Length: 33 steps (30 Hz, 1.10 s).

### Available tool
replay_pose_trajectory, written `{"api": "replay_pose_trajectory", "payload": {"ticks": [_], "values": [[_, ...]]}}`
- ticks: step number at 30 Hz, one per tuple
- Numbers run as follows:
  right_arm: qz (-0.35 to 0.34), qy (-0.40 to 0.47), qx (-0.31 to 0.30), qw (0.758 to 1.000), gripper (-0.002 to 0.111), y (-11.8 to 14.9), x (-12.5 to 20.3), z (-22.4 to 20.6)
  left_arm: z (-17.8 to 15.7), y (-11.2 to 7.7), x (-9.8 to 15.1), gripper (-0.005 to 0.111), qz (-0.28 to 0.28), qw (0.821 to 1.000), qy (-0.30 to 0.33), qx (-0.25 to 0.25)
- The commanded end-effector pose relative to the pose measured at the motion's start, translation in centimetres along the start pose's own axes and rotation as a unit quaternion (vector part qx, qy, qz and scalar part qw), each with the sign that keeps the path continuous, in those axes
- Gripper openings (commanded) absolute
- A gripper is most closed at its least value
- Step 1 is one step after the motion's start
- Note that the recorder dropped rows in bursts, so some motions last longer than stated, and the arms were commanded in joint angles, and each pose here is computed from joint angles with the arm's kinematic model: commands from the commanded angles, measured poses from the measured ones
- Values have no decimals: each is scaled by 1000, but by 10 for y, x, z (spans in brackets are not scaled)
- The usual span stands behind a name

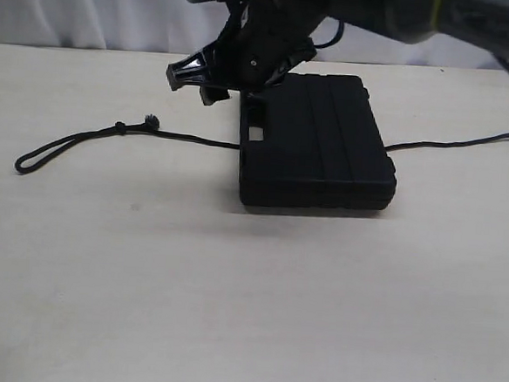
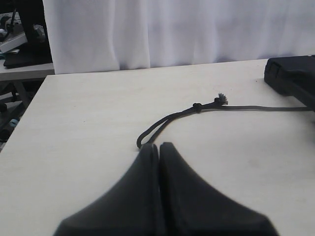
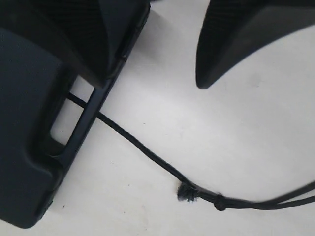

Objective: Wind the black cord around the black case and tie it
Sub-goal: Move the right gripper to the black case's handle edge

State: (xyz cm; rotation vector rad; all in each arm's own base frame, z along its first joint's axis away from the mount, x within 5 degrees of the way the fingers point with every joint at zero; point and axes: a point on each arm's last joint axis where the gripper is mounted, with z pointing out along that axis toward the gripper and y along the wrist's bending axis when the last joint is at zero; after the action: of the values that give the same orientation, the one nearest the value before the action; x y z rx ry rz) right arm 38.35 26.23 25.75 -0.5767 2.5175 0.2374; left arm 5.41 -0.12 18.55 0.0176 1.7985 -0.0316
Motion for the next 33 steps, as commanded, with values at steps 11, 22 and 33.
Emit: {"api": "replay_pose_trajectory", "payload": {"ticks": [11, 22, 33], "values": [[36, 24, 97, 994, 54, -14, -2, 80, 0, 0, 0, 0, -5, 1000, -3, 1], [26, -5, 104, 994, 54, -16, 4, 118, 0, 0, 0, 0, -5, 1000, -3, 1], [21, 8, 140, 990, 52, -23, 12, 130, 0, 0, 0, 0, -5, 1000, -3, 1]]}}
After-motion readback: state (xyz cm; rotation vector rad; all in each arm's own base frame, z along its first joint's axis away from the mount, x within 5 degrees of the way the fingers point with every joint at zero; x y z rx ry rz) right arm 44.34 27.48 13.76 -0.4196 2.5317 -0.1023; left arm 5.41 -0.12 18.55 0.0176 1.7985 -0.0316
